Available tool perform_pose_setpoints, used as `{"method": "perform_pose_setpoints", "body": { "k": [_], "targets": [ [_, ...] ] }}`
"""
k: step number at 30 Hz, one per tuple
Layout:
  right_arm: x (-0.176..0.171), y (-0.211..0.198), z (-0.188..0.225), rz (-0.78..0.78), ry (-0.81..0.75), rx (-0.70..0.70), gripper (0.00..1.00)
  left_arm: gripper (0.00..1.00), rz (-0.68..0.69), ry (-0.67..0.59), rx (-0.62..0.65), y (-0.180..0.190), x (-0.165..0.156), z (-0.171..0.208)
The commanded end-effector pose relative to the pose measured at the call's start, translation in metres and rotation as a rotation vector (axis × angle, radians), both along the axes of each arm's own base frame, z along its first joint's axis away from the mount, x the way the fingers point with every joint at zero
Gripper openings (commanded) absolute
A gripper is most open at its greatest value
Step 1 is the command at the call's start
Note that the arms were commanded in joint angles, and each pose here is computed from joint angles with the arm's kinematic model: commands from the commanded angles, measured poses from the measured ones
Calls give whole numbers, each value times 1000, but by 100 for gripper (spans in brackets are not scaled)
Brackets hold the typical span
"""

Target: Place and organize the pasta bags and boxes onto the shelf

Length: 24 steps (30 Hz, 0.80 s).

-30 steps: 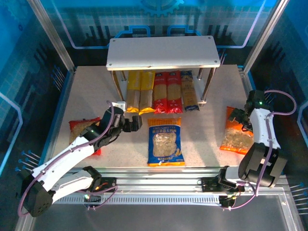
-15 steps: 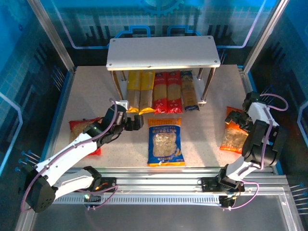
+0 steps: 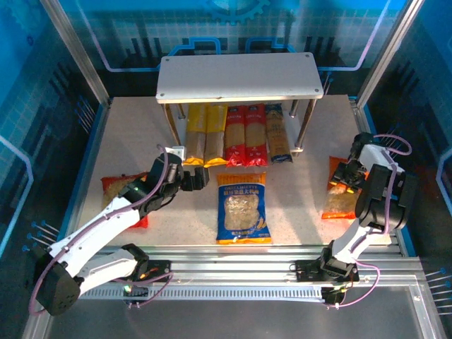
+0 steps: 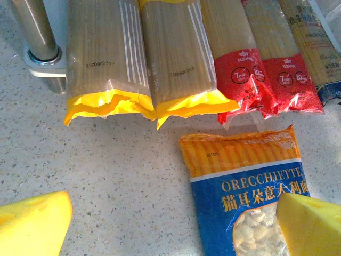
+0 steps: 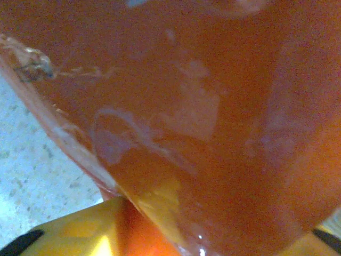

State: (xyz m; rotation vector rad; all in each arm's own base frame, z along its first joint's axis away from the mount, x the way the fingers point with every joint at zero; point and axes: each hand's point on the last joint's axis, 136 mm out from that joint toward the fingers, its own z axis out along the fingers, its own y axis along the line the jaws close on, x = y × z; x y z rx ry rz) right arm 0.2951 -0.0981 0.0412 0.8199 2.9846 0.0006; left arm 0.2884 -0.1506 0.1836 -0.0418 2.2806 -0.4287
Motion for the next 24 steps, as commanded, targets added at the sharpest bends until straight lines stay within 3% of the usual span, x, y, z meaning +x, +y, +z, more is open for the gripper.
{"method": "perform_pose_setpoints", "body": {
  "k": [1, 4, 12, 23, 24],
  "targets": [
    [-12, 36, -5, 94, 81, 92, 37, 99, 5, -35, 15, 6, 1, 8],
    [-18, 54, -4, 142, 105, 111, 30, 99, 6, -39, 10, 7, 0, 9],
    [-29, 87, 8, 164, 49, 222, 27, 99, 9, -41, 9, 9, -1, 10],
    [-28, 141, 17, 223, -32, 370, 26, 99, 8, -43, 7, 10, -2, 10],
    [-26, 139, 19, 222, -40, 358, 30, 99, 9, -43, 6, 10, -3, 10]
  ]
}}
